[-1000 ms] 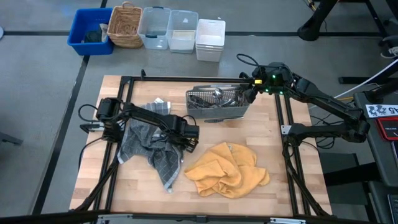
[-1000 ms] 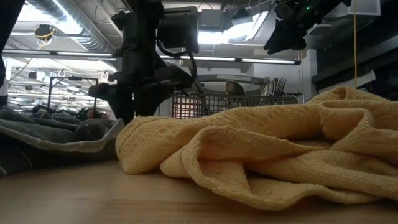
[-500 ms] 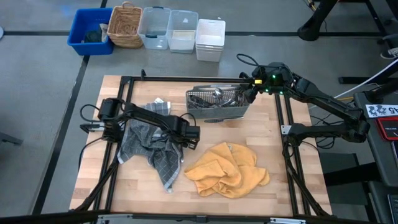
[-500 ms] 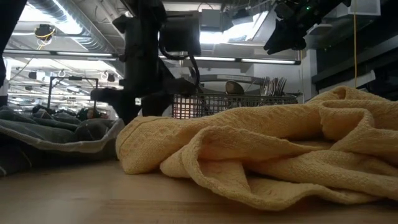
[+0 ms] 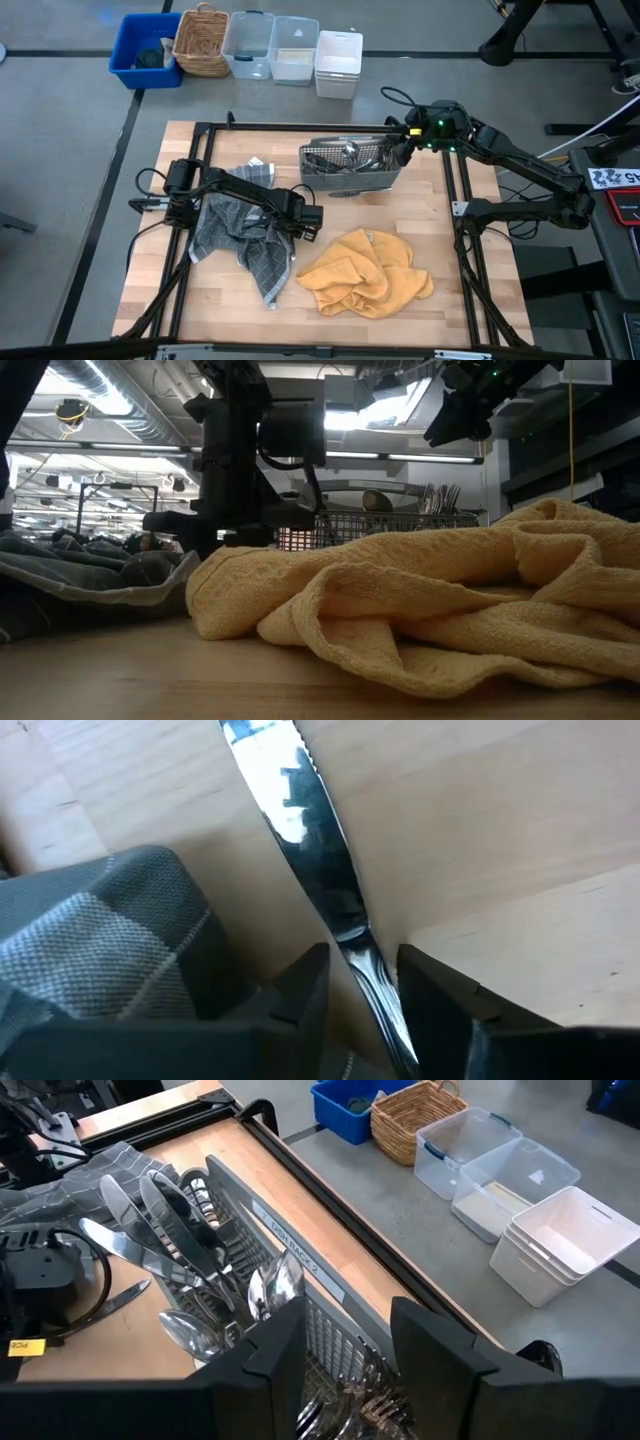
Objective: Sort silverware
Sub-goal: Put the silver knife into the gray utensil holder
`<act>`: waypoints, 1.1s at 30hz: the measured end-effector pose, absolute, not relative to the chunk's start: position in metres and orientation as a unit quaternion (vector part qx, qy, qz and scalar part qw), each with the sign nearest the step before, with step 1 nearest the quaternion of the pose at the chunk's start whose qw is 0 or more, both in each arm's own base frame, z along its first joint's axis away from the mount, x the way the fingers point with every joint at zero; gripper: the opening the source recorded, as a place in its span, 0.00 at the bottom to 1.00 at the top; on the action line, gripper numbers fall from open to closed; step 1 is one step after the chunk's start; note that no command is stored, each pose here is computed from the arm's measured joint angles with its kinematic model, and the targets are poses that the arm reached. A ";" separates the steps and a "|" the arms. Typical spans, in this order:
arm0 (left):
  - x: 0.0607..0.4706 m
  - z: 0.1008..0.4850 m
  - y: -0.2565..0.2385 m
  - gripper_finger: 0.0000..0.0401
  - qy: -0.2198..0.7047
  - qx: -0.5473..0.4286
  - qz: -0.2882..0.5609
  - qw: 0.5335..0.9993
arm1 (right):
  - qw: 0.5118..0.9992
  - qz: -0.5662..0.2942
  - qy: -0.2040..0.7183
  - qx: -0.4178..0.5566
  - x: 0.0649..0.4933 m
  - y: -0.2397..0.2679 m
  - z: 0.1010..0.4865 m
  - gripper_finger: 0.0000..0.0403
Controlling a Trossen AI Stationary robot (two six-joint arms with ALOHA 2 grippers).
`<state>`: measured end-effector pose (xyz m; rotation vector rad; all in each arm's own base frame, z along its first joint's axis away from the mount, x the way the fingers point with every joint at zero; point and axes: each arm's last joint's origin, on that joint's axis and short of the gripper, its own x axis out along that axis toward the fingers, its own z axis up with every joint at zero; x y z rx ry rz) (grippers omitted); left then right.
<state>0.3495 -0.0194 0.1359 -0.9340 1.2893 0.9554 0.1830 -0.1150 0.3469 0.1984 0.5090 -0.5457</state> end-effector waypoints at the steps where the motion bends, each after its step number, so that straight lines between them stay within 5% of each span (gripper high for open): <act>1: 0.349 0.135 -0.019 0.26 0.557 -0.402 0.413 0.599 | 0.926 -0.266 0.248 0.097 0.183 -0.115 0.347 0.37; 12: 0.351 0.132 -0.019 0.04 0.550 -0.404 0.419 0.599 | 0.927 -0.265 0.248 0.096 0.183 -0.115 0.347 0.37; 20: 0.350 0.143 -0.019 0.05 0.529 -0.422 0.414 0.609 | 0.927 -0.265 0.248 0.096 0.183 -0.115 0.347 0.37; 33: 0.383 0.162 -0.018 0.06 0.412 -0.485 0.311 0.706 | 0.927 -0.265 0.248 0.096 0.183 -0.115 0.347 0.37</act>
